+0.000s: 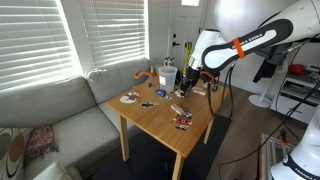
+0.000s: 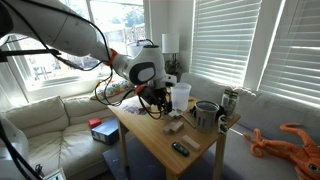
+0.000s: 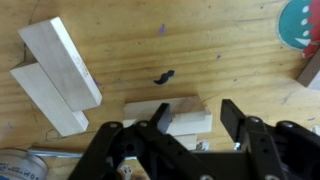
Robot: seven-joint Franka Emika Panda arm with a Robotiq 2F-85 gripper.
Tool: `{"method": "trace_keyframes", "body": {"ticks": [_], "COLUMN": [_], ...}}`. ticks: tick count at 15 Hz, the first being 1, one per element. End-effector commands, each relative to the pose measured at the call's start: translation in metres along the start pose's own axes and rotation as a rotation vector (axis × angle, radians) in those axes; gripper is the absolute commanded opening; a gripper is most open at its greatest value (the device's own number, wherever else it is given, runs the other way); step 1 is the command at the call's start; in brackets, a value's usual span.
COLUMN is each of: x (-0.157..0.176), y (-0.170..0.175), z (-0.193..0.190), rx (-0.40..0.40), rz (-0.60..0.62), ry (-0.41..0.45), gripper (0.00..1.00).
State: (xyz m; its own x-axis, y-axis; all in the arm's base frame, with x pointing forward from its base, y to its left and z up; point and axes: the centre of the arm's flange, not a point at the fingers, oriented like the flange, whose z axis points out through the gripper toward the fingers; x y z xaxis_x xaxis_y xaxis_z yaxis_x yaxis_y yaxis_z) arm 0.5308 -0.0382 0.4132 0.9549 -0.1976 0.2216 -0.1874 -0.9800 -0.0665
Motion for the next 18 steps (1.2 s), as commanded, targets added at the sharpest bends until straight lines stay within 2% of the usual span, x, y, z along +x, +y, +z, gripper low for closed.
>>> {"method": "trace_keyframes", "body": {"ticks": [1,2,3,5,10,16,18], "x": [0.001,0.0,-0.001,-0.002,-0.005,-0.01,-0.015], "y": [0.0,0.0,0.001,0.002,0.015,0.018,0.02], "z": [0.005,0.005,0.003,-0.002,-0.005,0.006,-0.001], "rx": [-0.021,-0.025,-0.025,-0.025,-0.027,0.019,0.005], "rz": [0.013,0.014,0.017,0.05,0.185,0.244,0.258], "ry": [-0.039,-0.043,-0.043,-0.03,-0.012,-0.045,-0.038], "gripper": [0.28,0.39,0.65,0.67,0.98,1.0,1.0]}}
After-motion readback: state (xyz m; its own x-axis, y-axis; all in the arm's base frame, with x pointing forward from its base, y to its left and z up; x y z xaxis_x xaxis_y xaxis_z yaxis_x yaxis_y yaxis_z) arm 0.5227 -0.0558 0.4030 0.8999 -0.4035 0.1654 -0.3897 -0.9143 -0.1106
